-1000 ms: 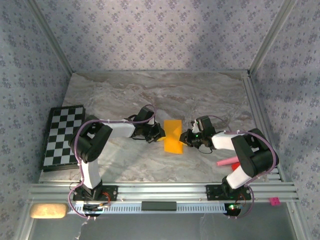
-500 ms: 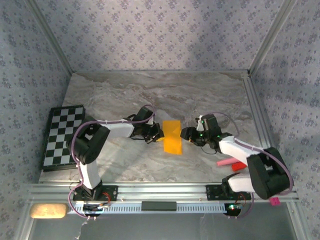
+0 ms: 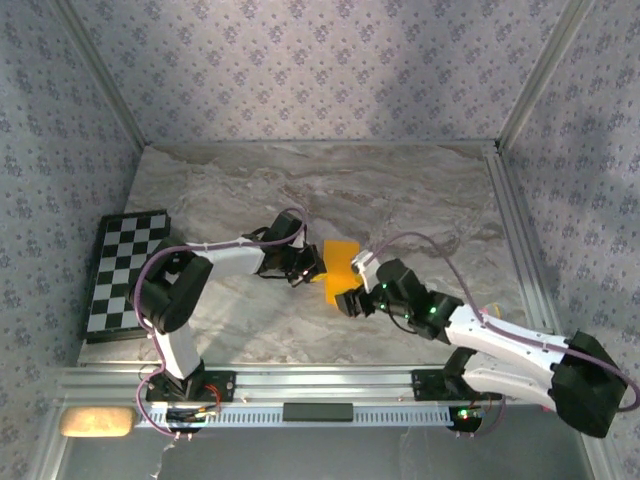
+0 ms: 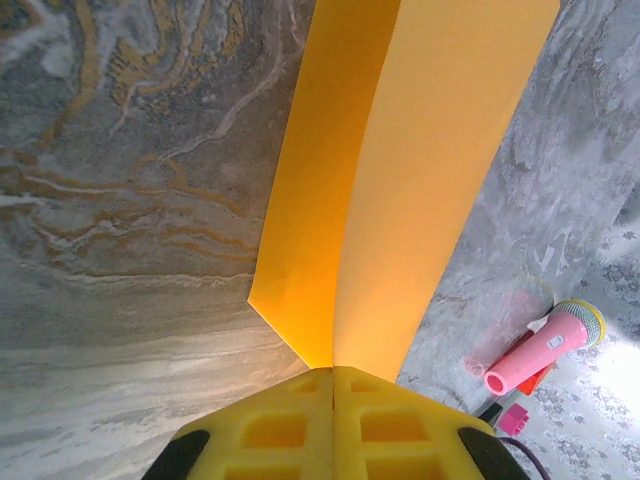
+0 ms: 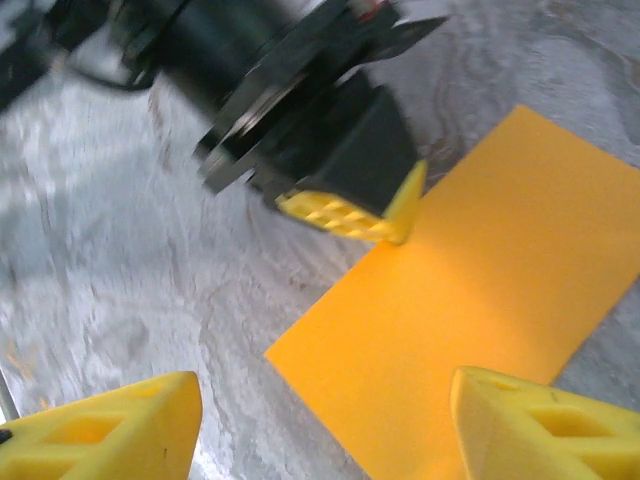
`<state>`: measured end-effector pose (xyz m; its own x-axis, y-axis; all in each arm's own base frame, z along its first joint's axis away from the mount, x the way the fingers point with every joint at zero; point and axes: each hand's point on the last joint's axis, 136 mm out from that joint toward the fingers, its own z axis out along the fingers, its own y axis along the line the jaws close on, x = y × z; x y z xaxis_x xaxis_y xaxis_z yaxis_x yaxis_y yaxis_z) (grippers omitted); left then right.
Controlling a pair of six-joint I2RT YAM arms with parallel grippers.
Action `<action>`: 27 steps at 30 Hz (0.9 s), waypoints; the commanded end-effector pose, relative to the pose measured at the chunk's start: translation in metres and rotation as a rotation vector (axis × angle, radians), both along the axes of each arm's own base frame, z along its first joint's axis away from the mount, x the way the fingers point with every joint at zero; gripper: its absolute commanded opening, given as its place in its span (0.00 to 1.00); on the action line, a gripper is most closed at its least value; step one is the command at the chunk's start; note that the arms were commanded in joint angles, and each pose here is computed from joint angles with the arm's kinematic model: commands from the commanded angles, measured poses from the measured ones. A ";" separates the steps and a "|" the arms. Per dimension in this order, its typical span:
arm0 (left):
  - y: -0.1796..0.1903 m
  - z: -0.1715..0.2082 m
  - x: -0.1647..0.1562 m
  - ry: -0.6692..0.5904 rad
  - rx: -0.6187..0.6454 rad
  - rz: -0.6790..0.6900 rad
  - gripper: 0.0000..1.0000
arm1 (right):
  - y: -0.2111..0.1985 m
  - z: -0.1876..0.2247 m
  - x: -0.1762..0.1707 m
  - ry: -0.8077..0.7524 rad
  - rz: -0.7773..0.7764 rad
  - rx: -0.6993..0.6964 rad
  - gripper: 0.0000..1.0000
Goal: Fold a paper plane with a square sheet of paper (pick it up from the middle)
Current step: Third fold the triangle at the center of the table.
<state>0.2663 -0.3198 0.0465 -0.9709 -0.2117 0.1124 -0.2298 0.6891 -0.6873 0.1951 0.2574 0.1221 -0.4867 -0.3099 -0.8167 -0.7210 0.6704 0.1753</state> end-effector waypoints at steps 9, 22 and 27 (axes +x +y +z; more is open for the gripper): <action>0.004 0.007 0.000 0.011 -0.001 0.023 0.08 | 0.023 -0.029 -0.004 -0.331 0.052 -0.322 0.62; 0.004 0.005 -0.001 0.013 0.001 0.021 0.08 | 0.030 -0.053 0.012 -0.339 -0.029 -0.397 0.49; 0.004 0.006 0.001 0.011 0.001 0.017 0.08 | 0.030 -0.054 0.012 -0.336 -0.036 -0.386 0.40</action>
<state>0.2653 -0.3191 0.0458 -0.9669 -0.2216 0.1264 -0.2470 0.6887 -0.6817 0.2026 0.2808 0.0570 -0.2429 -0.6403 -0.7287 -0.6928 0.6403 -0.3318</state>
